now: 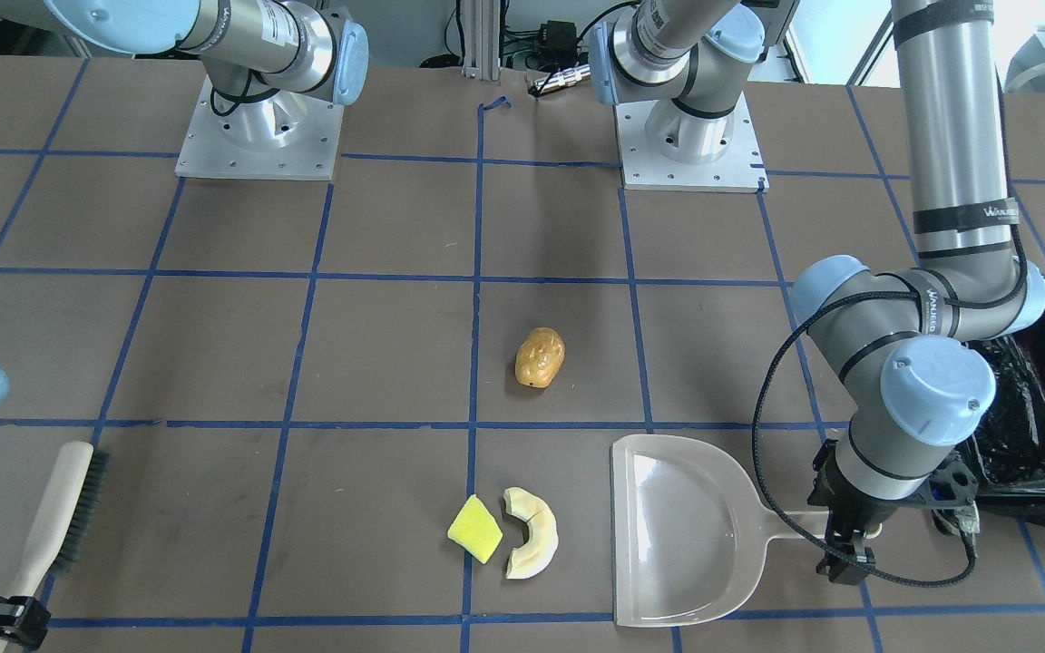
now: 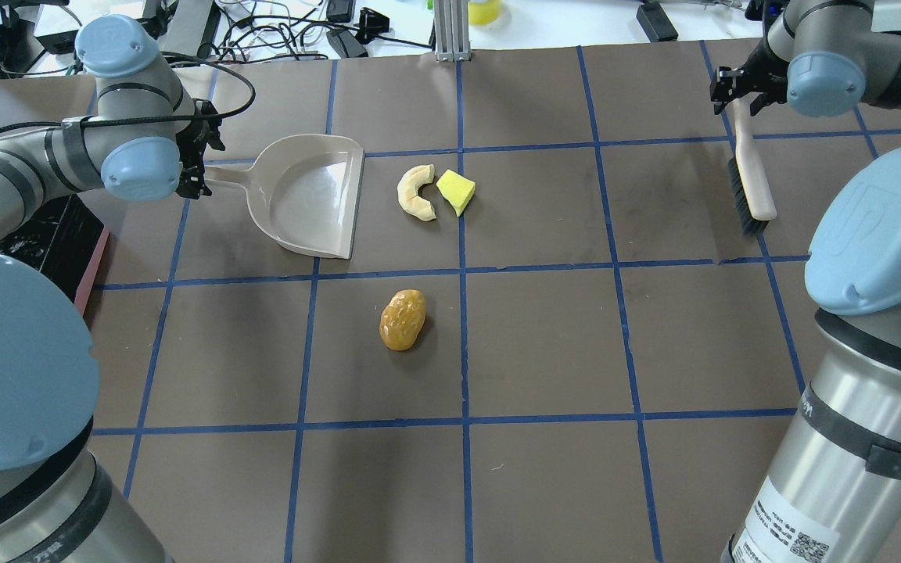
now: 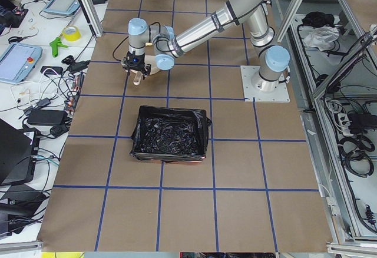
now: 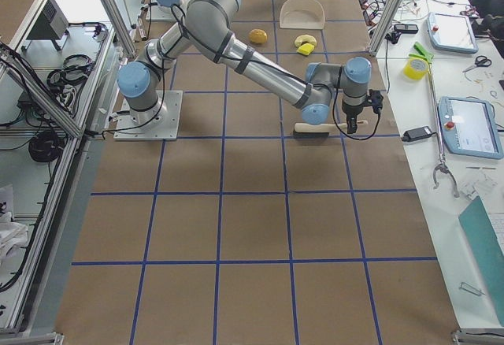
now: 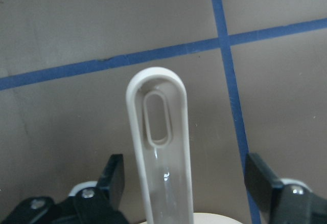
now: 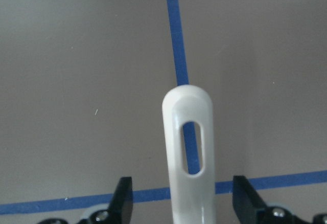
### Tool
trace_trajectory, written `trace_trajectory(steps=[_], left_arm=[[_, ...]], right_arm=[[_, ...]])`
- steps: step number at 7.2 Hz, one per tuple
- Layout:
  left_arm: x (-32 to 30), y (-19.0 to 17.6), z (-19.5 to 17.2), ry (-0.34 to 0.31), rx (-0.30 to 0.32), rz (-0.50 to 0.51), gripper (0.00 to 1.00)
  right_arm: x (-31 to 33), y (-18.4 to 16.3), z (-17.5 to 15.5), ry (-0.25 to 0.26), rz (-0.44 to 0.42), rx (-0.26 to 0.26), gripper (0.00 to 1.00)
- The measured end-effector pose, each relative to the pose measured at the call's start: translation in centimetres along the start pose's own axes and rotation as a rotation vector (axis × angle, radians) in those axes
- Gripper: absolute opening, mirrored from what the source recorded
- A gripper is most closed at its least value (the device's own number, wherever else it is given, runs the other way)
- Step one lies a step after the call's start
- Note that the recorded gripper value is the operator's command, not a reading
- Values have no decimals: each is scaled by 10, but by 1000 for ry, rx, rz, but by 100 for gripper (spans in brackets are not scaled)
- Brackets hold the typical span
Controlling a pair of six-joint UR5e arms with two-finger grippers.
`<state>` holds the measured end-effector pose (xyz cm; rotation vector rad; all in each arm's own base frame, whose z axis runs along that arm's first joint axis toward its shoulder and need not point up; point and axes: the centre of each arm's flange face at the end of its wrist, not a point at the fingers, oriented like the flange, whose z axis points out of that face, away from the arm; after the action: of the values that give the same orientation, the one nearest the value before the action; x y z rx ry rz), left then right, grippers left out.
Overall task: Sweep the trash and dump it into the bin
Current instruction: 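Grasp the dustpan handle with the left gripper while the right gripper grasps the brush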
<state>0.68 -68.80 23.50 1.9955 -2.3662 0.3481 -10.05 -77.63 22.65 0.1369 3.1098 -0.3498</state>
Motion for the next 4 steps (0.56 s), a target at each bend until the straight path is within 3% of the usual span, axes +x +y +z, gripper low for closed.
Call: trace_trajectory(steps=[1,4], left_arm=[[1,0,0,2,0,0,2],[2,5,-6,25,-39,17,0]], right_arm=[[0,0,0,1,-3,2,32],[1,0,-1,1,-11,0,12]])
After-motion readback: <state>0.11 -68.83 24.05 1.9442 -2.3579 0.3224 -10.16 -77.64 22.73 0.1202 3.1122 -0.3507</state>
